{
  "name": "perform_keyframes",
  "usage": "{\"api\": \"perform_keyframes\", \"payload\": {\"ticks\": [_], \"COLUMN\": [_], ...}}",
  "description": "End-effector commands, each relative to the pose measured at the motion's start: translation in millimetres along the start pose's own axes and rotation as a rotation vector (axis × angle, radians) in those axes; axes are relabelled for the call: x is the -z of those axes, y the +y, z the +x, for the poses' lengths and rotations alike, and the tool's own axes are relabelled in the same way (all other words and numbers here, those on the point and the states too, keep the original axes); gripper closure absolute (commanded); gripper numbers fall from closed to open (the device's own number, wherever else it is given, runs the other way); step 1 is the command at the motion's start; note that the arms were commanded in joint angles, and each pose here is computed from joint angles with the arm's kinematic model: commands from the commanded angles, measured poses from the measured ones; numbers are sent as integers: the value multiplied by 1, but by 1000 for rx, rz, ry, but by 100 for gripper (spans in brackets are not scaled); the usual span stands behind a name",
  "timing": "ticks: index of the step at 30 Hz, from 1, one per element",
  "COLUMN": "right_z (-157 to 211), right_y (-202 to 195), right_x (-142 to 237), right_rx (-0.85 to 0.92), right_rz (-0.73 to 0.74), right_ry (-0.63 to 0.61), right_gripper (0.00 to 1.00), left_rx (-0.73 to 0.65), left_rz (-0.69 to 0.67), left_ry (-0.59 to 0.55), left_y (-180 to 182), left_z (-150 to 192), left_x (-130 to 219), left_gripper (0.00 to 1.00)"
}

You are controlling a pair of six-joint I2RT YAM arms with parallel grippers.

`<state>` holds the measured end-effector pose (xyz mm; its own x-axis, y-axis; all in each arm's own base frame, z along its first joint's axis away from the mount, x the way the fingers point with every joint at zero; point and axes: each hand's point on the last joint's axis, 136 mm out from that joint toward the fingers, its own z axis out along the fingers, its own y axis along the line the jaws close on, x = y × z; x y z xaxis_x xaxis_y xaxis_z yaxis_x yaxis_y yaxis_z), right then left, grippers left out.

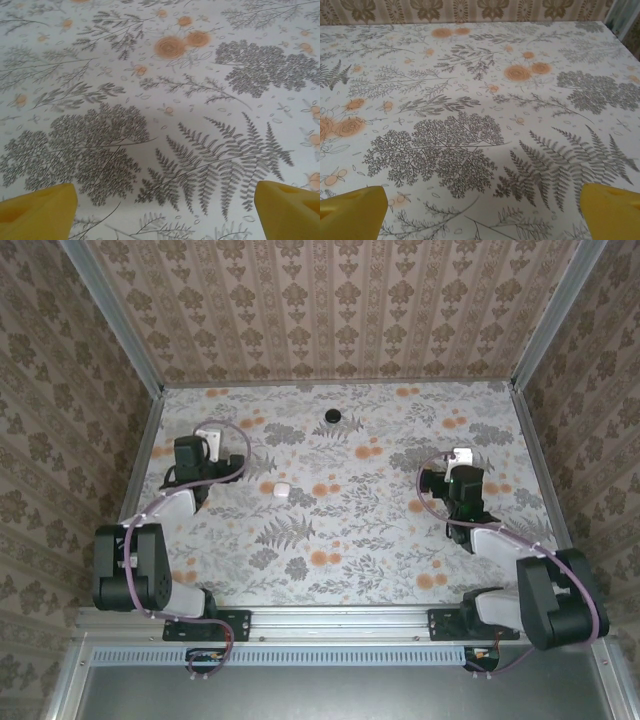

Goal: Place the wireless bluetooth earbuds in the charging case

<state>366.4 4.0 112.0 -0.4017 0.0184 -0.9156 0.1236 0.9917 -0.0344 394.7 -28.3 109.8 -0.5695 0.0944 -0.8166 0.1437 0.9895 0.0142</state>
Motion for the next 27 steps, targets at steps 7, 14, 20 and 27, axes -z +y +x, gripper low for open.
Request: {"api": "perform_keyframes", "payload": {"ticks": [7,14,20,27], "right_z": [-21,-2,0,-1], "right_y": [-23,-14,-11,-11], "right_x": [-5,-29,-37,-37], "right_rx": [-57,-39,-31,-28], "right_rz": [39,-13,-31,-31], "right_ry": [-187,-112,-65,-70], "right_gripper": [0,0,0,0], "left_rx": [6,-14,-25,-25], "left_rz": [-55,-31,-33,-49], "left_ry": [-271,-308,-251,-248], "left_y": [22,17,15,17], "left_z": [-14,5,12,13], "left_x": [20,9,-10,-10], "left_gripper": [8,1,0,0]}}
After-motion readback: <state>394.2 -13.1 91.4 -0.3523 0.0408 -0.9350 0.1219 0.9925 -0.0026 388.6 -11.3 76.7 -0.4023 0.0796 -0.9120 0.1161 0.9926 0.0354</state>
